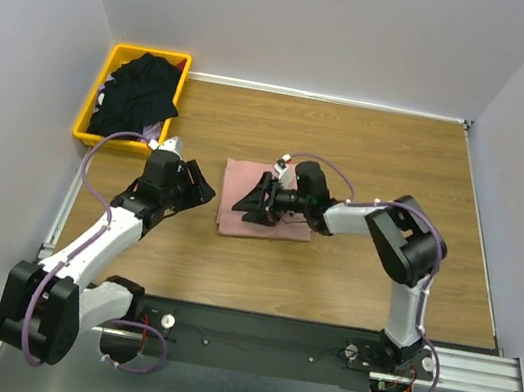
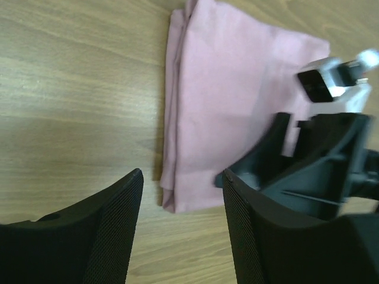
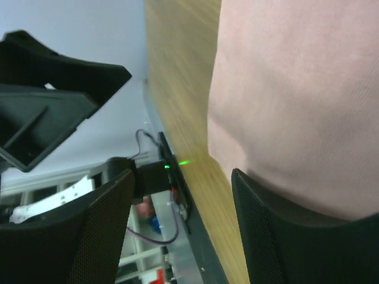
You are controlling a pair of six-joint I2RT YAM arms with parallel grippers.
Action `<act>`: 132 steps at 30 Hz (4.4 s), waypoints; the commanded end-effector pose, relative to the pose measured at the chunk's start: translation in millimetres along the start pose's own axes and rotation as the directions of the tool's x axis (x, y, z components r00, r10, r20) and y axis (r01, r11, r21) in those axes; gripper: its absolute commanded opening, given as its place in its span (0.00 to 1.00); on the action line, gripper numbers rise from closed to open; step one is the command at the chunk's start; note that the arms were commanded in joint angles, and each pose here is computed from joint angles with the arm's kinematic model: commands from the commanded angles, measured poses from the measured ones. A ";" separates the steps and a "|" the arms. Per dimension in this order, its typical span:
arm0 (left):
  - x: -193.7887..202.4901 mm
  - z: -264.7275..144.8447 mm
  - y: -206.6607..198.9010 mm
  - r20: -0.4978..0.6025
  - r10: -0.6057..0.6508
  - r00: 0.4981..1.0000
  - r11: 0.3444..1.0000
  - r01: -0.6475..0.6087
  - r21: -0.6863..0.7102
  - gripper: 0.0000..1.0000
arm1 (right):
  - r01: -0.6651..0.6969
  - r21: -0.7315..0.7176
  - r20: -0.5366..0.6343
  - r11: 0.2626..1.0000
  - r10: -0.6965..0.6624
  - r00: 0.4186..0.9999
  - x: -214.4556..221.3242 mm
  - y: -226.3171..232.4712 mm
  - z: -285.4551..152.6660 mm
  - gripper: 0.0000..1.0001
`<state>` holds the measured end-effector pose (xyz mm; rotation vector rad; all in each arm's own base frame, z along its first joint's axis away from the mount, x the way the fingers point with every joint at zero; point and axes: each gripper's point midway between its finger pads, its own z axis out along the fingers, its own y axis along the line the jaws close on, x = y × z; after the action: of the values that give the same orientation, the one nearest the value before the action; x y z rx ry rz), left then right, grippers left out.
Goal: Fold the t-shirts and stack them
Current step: Neatly place the folded tshirt to the corner
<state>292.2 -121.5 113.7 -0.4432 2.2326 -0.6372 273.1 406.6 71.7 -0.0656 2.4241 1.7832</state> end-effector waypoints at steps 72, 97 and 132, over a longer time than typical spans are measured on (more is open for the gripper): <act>-124.0 7.0 21.9 0.220 0.334 0.917 0.933 -0.287 -0.217 0.59 | 0.445 0.894 -0.381 0.045 -0.442 0.812 -102.9 -124.8 -228.1 0.64; -120.5 10.2 27.1 0.203 0.340 0.918 0.928 -0.293 -0.229 0.58 | 0.383 0.768 -0.577 -0.513 -0.296 0.761 -197.4 -182.9 -290.3 0.01; -99.9 38.9 37.8 0.129 0.324 0.937 0.934 -0.295 -0.201 0.57 | -0.015 0.817 -0.322 -0.577 -0.478 0.817 -368.6 -232.0 -392.5 0.11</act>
<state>380.8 -51.8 128.2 -0.2284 2.1590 -0.2108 628.2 -46.1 32.6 -0.2232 2.1939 -1.1481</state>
